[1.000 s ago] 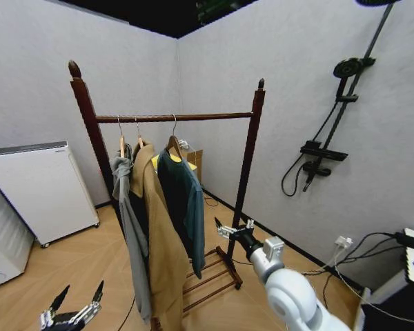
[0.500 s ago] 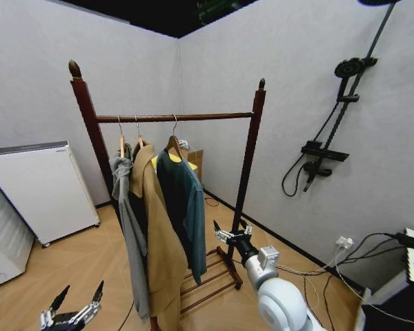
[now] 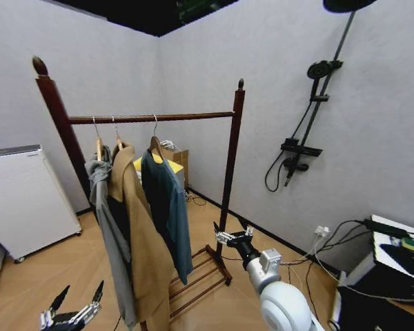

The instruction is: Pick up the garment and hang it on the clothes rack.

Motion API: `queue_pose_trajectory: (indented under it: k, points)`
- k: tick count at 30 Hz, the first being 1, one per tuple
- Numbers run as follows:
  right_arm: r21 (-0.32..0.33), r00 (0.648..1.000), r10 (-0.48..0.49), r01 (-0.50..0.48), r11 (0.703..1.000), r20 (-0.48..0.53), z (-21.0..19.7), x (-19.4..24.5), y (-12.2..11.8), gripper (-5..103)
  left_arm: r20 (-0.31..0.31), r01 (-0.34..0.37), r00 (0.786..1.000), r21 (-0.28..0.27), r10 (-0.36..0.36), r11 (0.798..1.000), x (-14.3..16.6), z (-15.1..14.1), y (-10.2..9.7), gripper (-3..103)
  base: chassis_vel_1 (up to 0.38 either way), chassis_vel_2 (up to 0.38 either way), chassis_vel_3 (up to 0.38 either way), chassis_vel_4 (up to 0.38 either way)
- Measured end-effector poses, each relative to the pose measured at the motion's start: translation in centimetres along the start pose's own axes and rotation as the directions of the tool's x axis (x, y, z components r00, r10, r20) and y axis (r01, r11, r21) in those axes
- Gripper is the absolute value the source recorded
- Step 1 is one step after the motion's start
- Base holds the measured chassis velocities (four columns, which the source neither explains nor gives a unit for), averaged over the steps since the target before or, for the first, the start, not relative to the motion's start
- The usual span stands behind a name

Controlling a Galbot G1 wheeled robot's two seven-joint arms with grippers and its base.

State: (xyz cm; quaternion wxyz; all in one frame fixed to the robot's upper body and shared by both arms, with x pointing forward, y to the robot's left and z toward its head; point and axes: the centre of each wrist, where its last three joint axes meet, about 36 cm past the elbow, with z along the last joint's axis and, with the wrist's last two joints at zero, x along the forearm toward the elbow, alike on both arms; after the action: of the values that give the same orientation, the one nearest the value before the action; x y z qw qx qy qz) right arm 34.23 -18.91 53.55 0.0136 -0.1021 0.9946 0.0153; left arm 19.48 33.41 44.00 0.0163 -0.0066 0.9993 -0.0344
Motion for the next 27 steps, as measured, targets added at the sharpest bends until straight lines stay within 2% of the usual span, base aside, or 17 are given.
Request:
queue_pose_trajectory:
  k: [27]
  points:
    - [-0.003,1.000,-0.015,0.015,1.000,-0.003,0.07,0.41,0.46,100,0.000,0.000,1.000,0.000,0.000,1.000,0.00,0.00,0.00,100,-0.060,-0.179,-0.182,-0.068]
